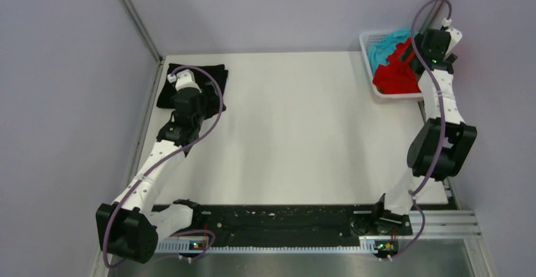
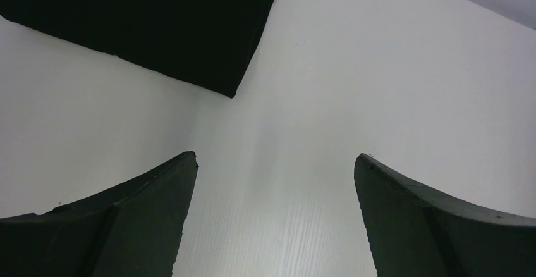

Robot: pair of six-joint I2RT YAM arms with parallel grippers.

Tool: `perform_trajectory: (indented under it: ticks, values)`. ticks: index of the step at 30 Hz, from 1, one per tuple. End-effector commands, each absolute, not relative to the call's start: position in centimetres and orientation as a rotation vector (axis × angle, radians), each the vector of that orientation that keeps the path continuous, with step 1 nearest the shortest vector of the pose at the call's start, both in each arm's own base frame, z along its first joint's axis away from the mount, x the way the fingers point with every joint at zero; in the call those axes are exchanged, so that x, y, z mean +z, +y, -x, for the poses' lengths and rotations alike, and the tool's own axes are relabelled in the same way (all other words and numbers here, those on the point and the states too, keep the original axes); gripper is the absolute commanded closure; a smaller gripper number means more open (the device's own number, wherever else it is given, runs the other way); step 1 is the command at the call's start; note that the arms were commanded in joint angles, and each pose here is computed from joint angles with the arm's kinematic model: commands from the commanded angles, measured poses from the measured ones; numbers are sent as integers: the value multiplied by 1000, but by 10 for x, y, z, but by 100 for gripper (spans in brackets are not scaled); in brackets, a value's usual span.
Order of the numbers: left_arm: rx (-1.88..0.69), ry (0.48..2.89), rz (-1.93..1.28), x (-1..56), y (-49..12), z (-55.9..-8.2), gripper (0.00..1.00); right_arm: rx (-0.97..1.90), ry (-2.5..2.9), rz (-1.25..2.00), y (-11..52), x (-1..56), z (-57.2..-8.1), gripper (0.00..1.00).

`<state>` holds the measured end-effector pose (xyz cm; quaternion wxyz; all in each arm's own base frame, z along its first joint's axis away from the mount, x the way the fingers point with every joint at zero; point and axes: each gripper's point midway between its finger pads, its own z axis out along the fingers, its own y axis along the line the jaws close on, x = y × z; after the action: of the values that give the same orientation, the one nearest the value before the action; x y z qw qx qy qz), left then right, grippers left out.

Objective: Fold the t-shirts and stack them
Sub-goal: Grab crumpled tshirt from bin with the right arm

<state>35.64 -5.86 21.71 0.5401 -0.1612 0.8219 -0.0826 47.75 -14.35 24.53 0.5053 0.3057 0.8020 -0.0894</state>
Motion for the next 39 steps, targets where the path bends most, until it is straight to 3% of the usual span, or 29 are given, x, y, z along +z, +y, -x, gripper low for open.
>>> perform_trajectory:
  ticks: [1, 11, 13, 18, 23, 29, 34, 39]
  values:
    - [-181, 1911, 448, 228, -51, -364, 1, -191, 2020, -734, -155, 225, -510, 7]
    - [-185, 1986, 482, 202, -57, -371, 1, -110, 2146, -688, -162, 149, -588, 20]
    - [-187, 1991, 485, 200, -57, -372, 1, -95, 2157, -649, -161, 139, -597, 36]
    - [-178, 1998, 492, 199, -56, -372, 1, -58, 2069, -558, -158, 175, -614, 100]
    - [-192, 1998, 493, 199, -57, -367, 1, 1, 1884, -449, -145, 287, -610, 100]
    - [-199, 1962, 499, 205, -53, -359, 1, 170, 1675, -289, -90, 411, -568, 100]
    - [-190, 1950, 490, 209, -50, -351, 1, 393, 1552, -40, 8, 482, -525, 100]
    - [-150, 1928, 469, 219, -42, -341, 1, 680, 1442, 297, 145, 534, -467, 100]
